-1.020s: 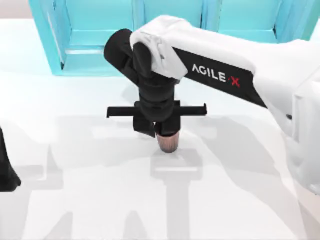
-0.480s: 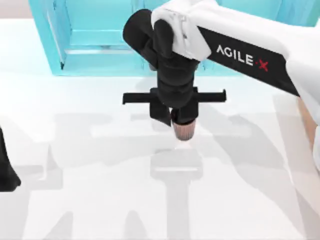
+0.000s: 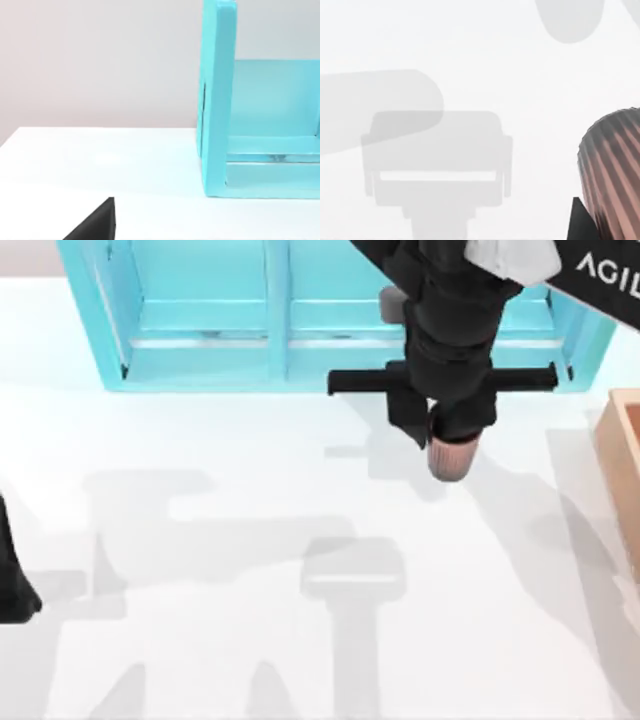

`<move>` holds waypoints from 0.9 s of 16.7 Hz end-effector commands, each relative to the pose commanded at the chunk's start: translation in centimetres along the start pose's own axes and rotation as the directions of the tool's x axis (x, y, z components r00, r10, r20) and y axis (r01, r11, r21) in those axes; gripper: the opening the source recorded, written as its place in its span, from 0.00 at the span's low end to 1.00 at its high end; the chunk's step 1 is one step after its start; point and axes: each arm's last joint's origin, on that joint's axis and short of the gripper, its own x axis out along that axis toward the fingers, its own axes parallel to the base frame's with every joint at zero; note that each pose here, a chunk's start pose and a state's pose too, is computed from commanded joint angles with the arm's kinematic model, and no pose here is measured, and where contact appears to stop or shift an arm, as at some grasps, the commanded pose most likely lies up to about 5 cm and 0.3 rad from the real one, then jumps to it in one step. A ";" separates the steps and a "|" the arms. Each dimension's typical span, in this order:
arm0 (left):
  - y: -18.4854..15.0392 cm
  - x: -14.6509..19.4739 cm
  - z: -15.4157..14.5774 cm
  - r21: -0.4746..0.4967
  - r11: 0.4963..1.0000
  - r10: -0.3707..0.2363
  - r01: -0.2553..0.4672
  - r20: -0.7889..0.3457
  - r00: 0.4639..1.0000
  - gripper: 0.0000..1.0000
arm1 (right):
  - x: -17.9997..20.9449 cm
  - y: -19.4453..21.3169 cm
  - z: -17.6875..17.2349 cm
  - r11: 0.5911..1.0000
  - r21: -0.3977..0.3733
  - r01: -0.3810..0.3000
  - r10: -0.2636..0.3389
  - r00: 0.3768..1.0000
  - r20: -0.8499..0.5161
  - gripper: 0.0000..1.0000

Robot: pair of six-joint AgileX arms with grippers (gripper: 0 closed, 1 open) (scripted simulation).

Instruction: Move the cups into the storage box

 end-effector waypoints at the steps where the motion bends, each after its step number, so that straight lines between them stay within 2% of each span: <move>1: 0.0 0.0 0.0 0.000 1.000 0.000 0.000 0.000 1.000 1.00 | 0.0 0.0 0.0 1.000 0.000 0.000 0.000 1.000 0.000 0.00; 4: 0.0 0.0 0.0 0.000 1.000 0.000 0.000 0.000 1.000 1.00 | 0.0 0.1 0.0 1.000 -0.003 0.000 0.000 1.000 0.003 0.00; 7: 0.0 0.0 0.0 0.000 1.000 0.000 0.000 0.000 1.000 1.00 | -0.2 -2.5 0.9 1.000 -0.004 0.008 -0.008 1.000 -0.019 0.00; 9: 0.0 0.0 0.0 0.000 1.000 0.000 0.000 0.000 1.000 1.00 | -0.6 -6.4 2.0 1.000 -0.003 0.012 -0.012 0.999 -0.043 0.00; 12: 0.0 0.0 0.0 0.000 1.000 0.000 0.000 0.000 1.000 1.00 | -1.7 -14.7 3.1 1.000 0.001 -0.003 0.003 0.998 -0.070 0.00; 15: 0.0 0.0 0.0 0.000 1.000 0.000 0.000 0.000 1.000 1.00 | -3.1 -23.7 2.2 0.999 0.007 -0.031 0.032 0.996 -0.087 0.00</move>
